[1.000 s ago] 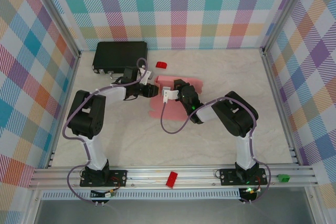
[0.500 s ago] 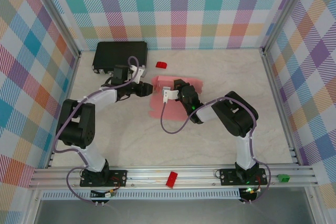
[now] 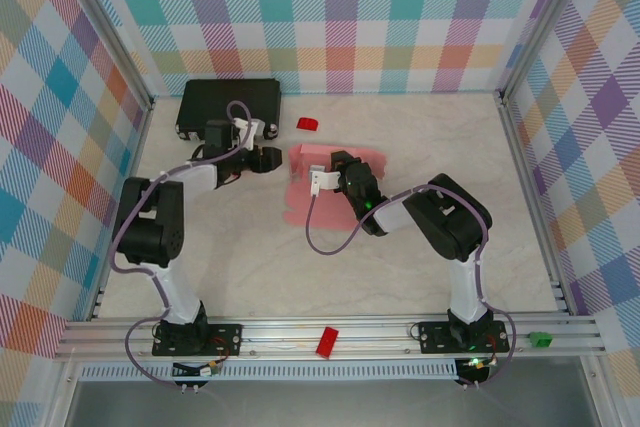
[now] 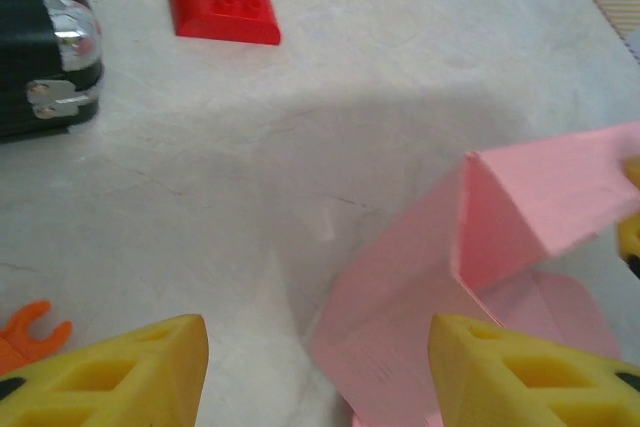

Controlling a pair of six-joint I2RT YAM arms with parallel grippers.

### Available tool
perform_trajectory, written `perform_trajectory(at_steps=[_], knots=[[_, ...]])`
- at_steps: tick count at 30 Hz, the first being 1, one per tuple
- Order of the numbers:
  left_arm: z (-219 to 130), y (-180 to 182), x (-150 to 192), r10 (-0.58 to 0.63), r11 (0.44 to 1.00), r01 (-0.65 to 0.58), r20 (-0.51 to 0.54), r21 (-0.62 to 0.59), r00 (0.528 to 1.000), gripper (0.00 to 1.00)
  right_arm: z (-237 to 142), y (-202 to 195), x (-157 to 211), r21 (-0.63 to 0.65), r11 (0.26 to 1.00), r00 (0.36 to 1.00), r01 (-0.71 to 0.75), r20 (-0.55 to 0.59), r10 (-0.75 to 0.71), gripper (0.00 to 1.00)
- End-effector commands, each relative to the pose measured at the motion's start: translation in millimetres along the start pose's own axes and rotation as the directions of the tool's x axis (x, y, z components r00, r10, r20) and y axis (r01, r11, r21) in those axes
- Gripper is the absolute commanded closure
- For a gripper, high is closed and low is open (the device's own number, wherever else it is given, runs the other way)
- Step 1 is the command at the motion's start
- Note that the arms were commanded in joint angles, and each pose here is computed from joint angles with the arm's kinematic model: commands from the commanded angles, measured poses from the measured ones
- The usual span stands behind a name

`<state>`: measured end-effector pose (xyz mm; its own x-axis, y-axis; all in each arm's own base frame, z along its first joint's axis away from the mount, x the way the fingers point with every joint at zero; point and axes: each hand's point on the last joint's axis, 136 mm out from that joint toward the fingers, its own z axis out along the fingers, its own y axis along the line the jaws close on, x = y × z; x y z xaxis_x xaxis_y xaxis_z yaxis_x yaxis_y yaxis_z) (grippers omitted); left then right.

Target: Fold the paper box

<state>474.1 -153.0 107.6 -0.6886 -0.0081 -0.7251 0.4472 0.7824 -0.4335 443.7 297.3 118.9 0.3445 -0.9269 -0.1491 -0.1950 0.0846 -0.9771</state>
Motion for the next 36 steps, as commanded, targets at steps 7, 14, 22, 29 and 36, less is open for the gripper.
perform_trajectory(at_steps=[7,14,22,29,36], knots=[[17.1,9.4,17.3,-0.114,0.993,0.113,-0.19,-0.017,0.975,0.46,5.5,13.1,-5.7,-0.04,0.999,1.0,-0.001,0.011,0.001,0.93],[23.8,-2.9,35.8,-0.125,0.99,0.137,-0.294,0.021,0.948,0.48,7.9,11.5,-6.9,-0.036,0.999,1.0,0.0,0.013,0.001,0.94],[27.5,-31.2,37.1,-0.033,0.99,0.073,-0.307,0.119,0.951,0.48,8.9,11.1,-7.0,-0.035,0.999,1.0,0.001,0.011,-0.001,0.93],[34.0,-40.0,35.6,0.011,0.992,0.028,-0.306,0.125,0.952,0.48,8.6,10.2,-7.4,-0.035,0.999,1.0,0.001,0.013,-0.001,0.94],[38.6,-46.8,33.4,0.053,0.992,-0.018,-0.292,0.122,0.955,0.47,8.2,9.9,-7.0,-0.035,0.999,1.0,0.001,0.011,-0.001,0.93]])
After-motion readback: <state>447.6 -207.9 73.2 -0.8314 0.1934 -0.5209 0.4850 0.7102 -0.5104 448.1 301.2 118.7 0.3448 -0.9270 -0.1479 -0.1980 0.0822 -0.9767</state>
